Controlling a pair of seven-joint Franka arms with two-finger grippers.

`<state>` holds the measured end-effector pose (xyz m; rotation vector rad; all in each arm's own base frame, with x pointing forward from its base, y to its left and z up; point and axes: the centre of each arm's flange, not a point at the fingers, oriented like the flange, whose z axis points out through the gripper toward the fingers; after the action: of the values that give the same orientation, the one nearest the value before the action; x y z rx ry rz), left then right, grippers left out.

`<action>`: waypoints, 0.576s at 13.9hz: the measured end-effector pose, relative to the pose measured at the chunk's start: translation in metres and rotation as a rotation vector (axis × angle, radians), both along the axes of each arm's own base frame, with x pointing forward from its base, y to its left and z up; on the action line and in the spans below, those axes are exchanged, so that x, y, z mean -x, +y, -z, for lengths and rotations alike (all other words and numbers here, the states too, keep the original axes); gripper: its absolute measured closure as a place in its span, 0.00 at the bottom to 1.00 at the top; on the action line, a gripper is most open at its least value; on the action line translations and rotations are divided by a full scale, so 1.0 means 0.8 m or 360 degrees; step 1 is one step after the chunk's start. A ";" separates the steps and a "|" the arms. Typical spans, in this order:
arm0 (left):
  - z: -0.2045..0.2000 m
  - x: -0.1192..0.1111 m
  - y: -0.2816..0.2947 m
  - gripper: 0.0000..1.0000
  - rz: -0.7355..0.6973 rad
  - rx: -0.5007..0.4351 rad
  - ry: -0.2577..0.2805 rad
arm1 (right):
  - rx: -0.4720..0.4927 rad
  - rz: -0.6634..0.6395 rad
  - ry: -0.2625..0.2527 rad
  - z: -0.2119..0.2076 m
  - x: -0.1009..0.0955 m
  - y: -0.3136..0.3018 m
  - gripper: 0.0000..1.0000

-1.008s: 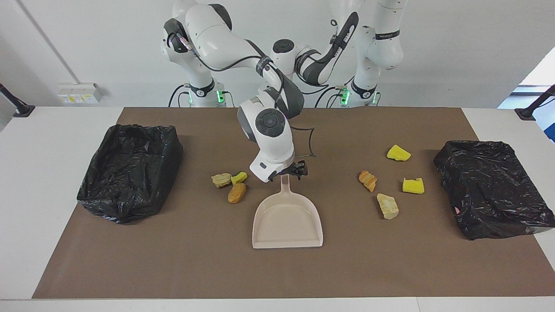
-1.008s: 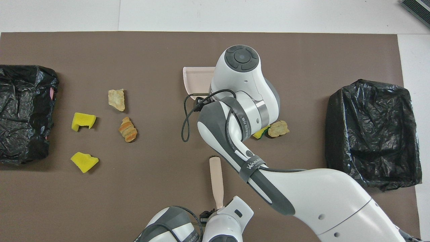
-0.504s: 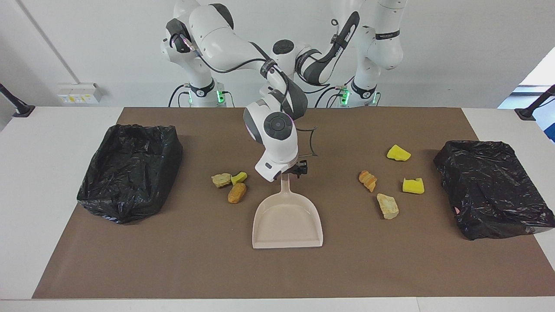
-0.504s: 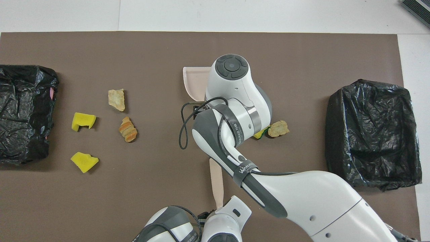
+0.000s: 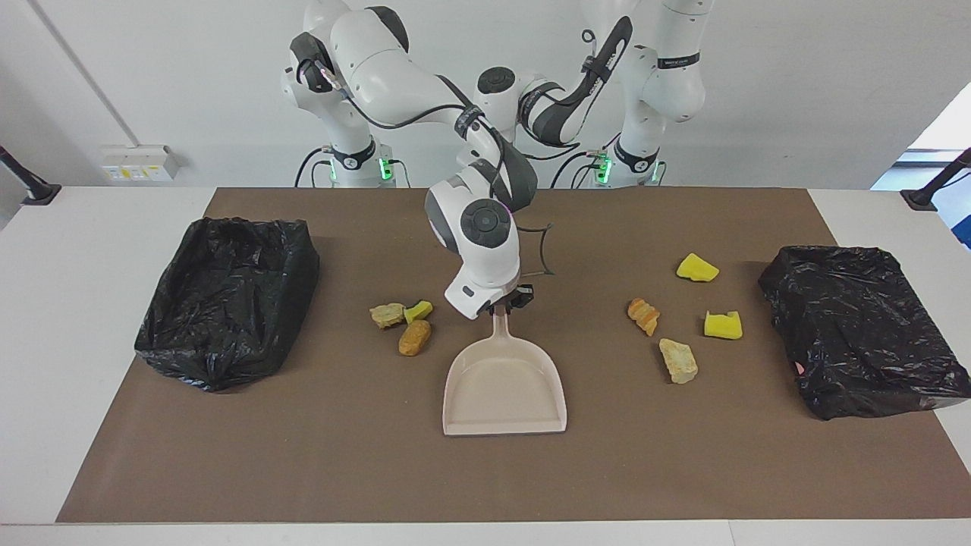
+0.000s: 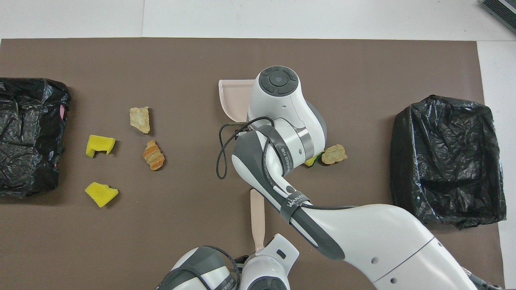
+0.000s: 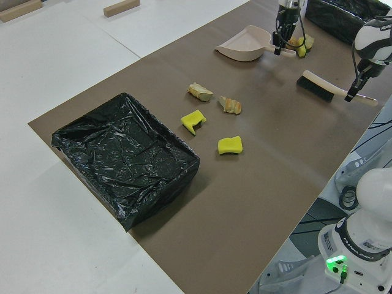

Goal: Sweep and dump trash in bin
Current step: 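Grasp the dustpan handle with the right gripper while the left gripper grasps the brush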

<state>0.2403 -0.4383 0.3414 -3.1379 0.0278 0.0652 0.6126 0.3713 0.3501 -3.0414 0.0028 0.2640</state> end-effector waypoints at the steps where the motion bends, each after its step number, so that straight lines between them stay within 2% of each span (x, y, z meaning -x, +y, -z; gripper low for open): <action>1: -0.004 -0.004 0.002 0.74 -0.0010 -0.0005 0.0004 | 0.0004 0.0005 0.0002 0.000 -0.002 -0.003 0.69; 3: -0.016 -0.007 0.005 0.74 -0.0020 -0.0019 0.0016 | 0.0026 0.0010 0.0014 -0.003 -0.007 -0.016 0.69; 6: -0.025 -0.003 0.022 0.74 -0.0024 -0.0167 0.0108 | 0.0033 0.0018 0.0002 -0.012 -0.020 -0.042 0.69; 8: -0.025 -0.019 0.043 0.74 -0.0041 -0.0266 0.0109 | 0.0021 0.0024 -0.0027 -0.027 -0.028 -0.056 0.69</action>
<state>0.2555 -0.4035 0.3615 -2.9679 -0.0166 0.1661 0.6347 0.3269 0.3717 -3.0551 0.0268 0.2384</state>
